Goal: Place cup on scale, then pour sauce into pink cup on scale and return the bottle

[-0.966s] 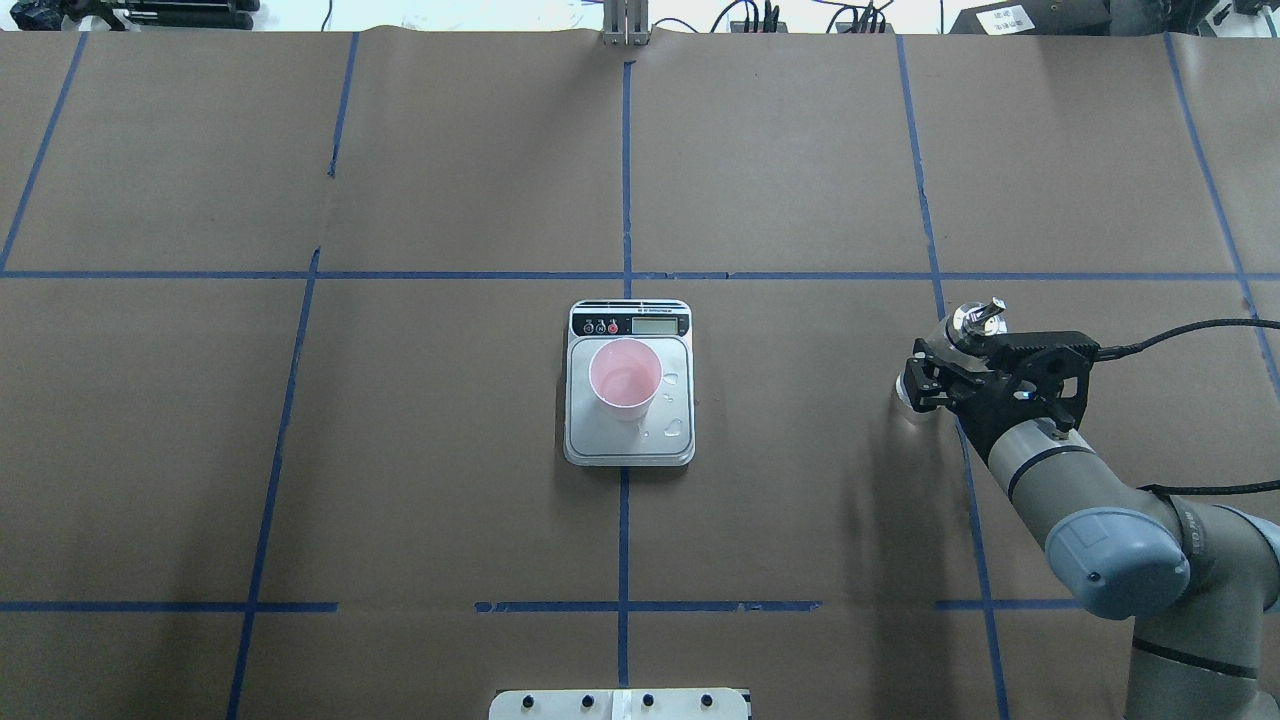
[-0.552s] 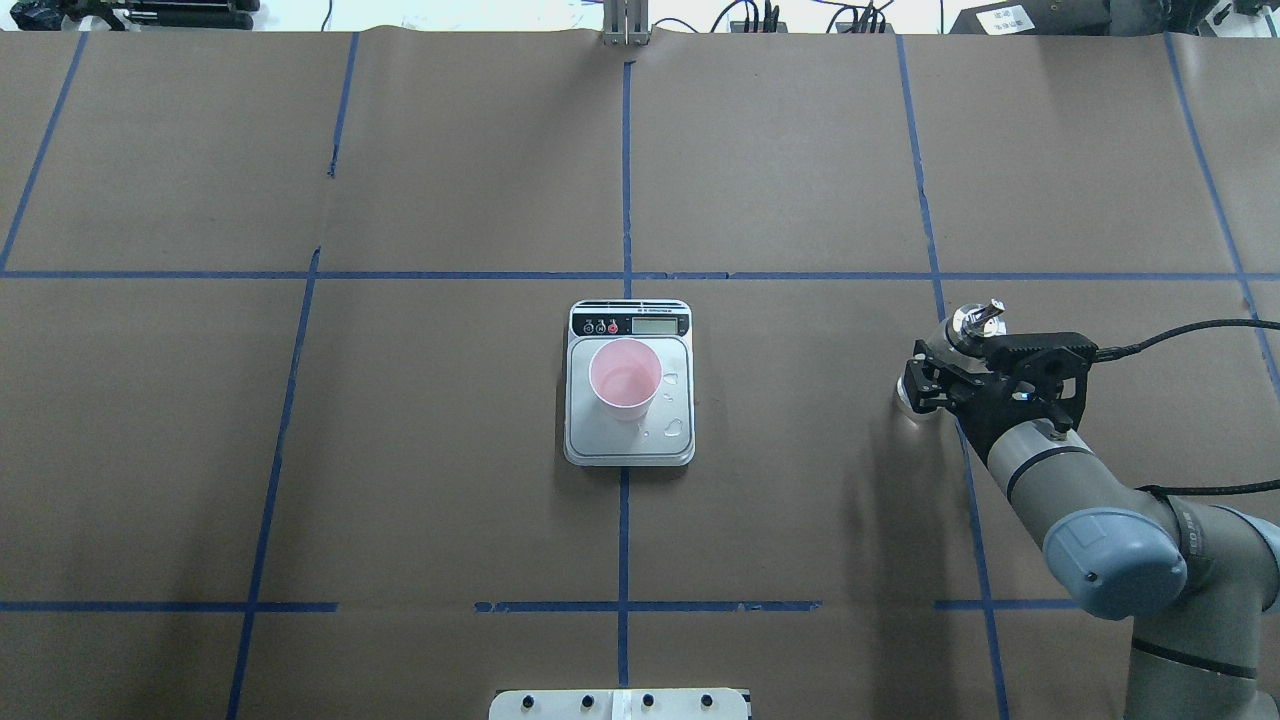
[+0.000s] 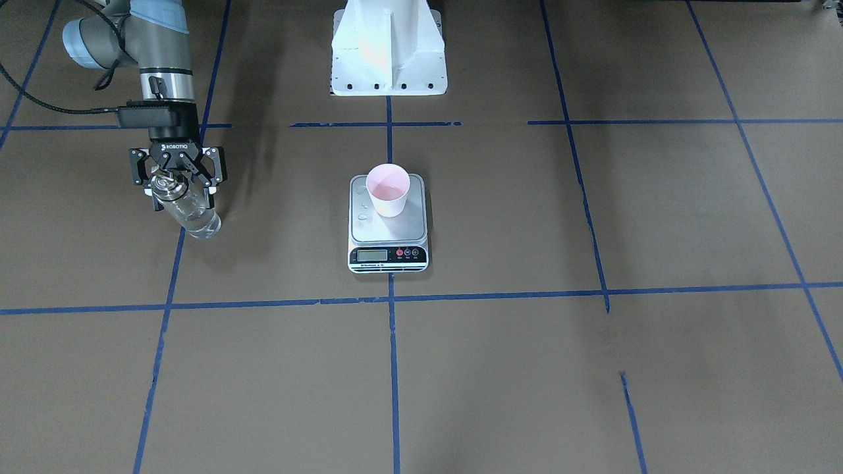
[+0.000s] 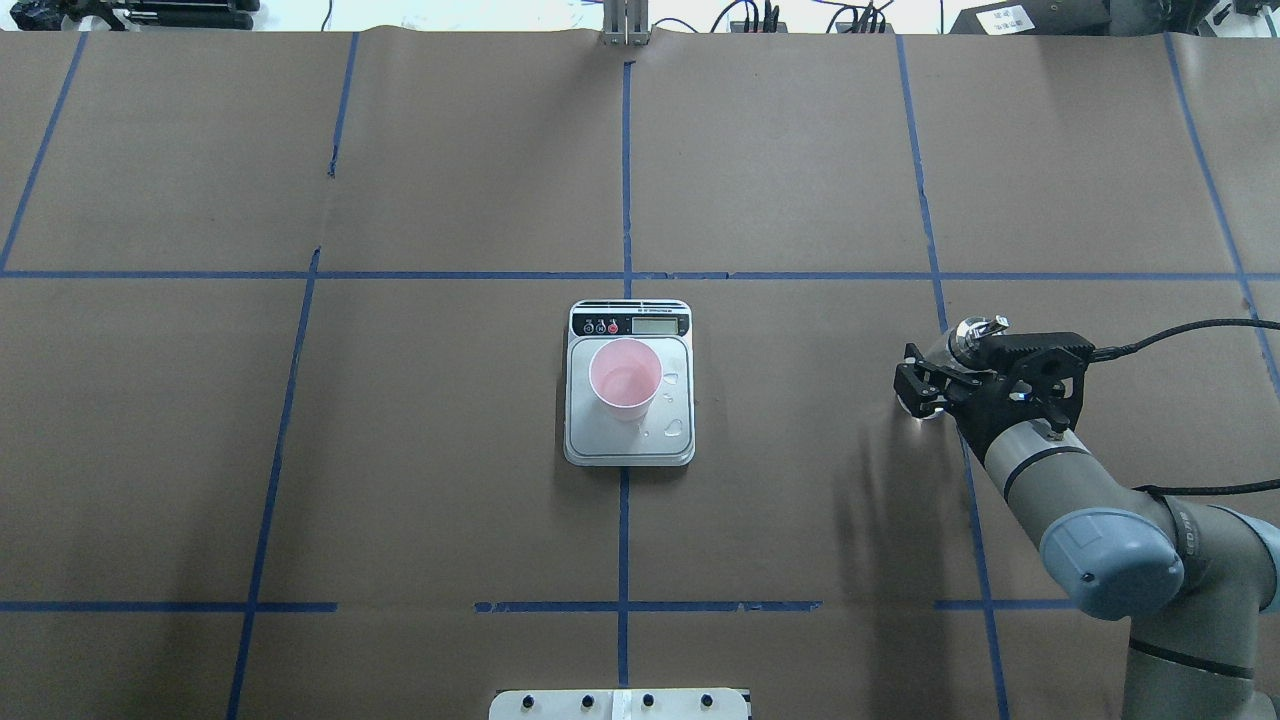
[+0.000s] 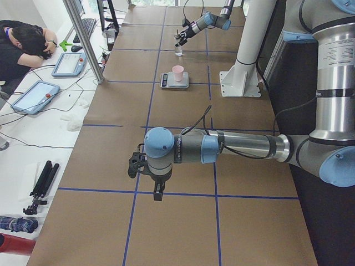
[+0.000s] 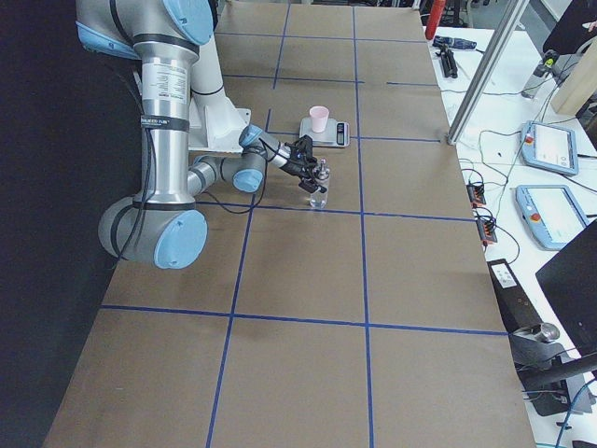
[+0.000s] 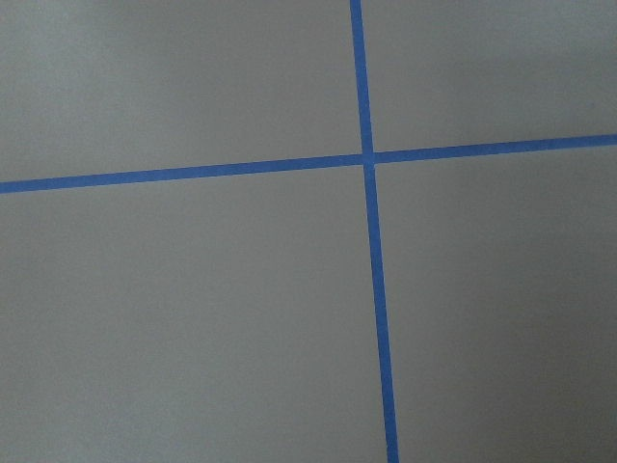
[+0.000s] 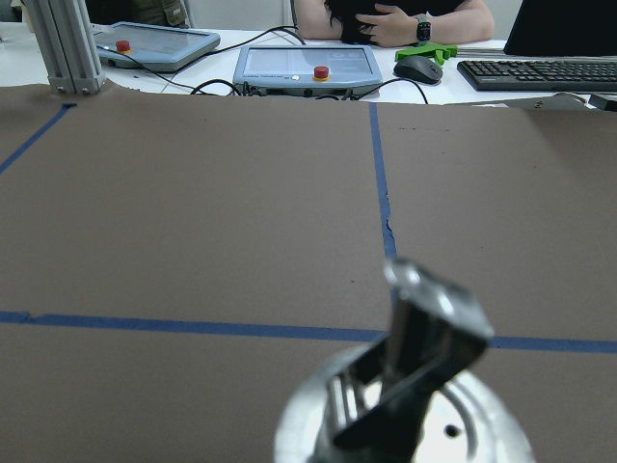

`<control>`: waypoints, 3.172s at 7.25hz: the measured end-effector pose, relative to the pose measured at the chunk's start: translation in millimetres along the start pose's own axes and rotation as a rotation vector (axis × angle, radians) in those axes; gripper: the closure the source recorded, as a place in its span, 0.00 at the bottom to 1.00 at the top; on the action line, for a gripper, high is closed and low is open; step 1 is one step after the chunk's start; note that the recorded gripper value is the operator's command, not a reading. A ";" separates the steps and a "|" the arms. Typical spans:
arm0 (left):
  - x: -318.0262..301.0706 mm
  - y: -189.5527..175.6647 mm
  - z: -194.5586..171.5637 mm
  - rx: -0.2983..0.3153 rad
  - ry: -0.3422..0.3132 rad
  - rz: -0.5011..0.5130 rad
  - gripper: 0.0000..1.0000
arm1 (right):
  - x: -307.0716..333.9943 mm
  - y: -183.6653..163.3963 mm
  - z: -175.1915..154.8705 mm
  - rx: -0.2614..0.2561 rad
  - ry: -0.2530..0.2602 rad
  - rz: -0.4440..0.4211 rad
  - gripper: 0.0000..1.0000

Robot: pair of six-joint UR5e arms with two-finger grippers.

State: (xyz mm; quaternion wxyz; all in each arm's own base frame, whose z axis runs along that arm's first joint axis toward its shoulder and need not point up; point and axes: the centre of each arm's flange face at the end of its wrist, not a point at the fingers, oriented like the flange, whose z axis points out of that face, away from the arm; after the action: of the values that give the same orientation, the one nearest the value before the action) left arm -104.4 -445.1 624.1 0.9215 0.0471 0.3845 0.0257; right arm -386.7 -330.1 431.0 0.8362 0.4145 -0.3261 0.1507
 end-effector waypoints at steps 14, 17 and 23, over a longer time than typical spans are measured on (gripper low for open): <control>1.6 -3.0 -1.8 0.004 0.001 0.002 0.00 | 82.5 18.0 -67.1 -0.208 -0.027 -0.217 0.00; 2.6 -3.4 -2.3 0.006 0.006 0.004 0.00 | 210.8 -33.0 -19.7 -0.345 -0.079 -0.328 0.00; -0.3 -2.5 0.6 0.000 0.007 0.001 0.00 | 452.4 -193.6 -43.7 -0.706 -0.067 -0.236 0.00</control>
State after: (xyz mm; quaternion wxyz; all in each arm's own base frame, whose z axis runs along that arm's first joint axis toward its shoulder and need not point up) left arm -104.2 -447.6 624.4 0.9202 0.0473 0.3876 0.0264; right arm 68.5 -422.0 599.7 0.9281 0.1401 -0.3352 -0.0820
